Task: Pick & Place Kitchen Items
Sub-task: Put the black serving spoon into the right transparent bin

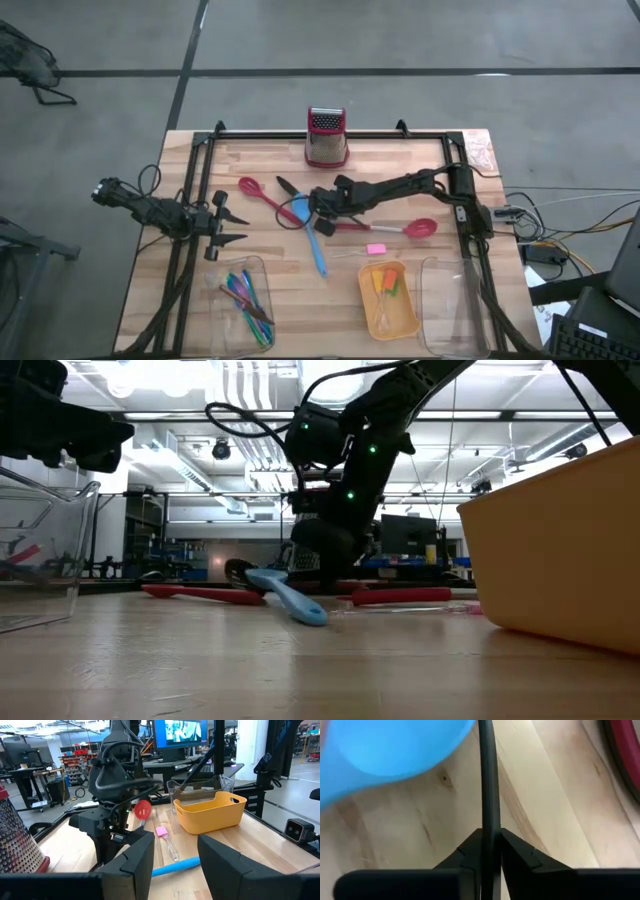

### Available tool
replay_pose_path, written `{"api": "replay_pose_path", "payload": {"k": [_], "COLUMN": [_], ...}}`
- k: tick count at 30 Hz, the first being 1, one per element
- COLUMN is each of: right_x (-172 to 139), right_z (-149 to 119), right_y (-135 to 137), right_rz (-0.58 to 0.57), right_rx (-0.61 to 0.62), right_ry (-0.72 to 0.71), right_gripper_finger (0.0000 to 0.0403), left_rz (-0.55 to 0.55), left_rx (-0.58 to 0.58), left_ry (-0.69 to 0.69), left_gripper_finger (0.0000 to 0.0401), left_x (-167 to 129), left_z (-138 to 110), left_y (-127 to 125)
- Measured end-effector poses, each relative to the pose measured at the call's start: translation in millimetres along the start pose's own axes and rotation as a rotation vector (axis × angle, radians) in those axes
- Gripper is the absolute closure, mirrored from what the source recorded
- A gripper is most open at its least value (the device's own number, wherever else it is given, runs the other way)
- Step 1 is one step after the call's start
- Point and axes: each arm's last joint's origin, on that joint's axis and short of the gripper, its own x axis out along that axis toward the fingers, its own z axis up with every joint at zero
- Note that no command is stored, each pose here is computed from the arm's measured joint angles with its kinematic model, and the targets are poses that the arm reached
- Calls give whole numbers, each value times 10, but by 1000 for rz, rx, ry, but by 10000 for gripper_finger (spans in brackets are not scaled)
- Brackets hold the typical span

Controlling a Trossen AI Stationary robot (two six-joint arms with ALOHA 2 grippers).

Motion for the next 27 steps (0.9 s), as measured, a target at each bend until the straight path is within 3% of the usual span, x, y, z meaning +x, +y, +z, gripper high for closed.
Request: {"api": "replay_pose_path", "payload": {"k": [8,16,27], "right_x": [-38,-48,-107], "right_z": [54,44,34], "right_y": [4,-15,-50], "right_rz": [4,-49,-92], "right_rx": [-13,-19,-17], "right_ry": [-13,-4,7], "right_gripper_finger": [385,369,382], "left_rz": [0,0,0], "left_rx": [0,0,0], "left_ry": [0,0,0], "left_gripper_finger": [243,243,243], "left_x": [0,0,0], "left_z": [0,0,0], "left_y": [0,0,0]}}
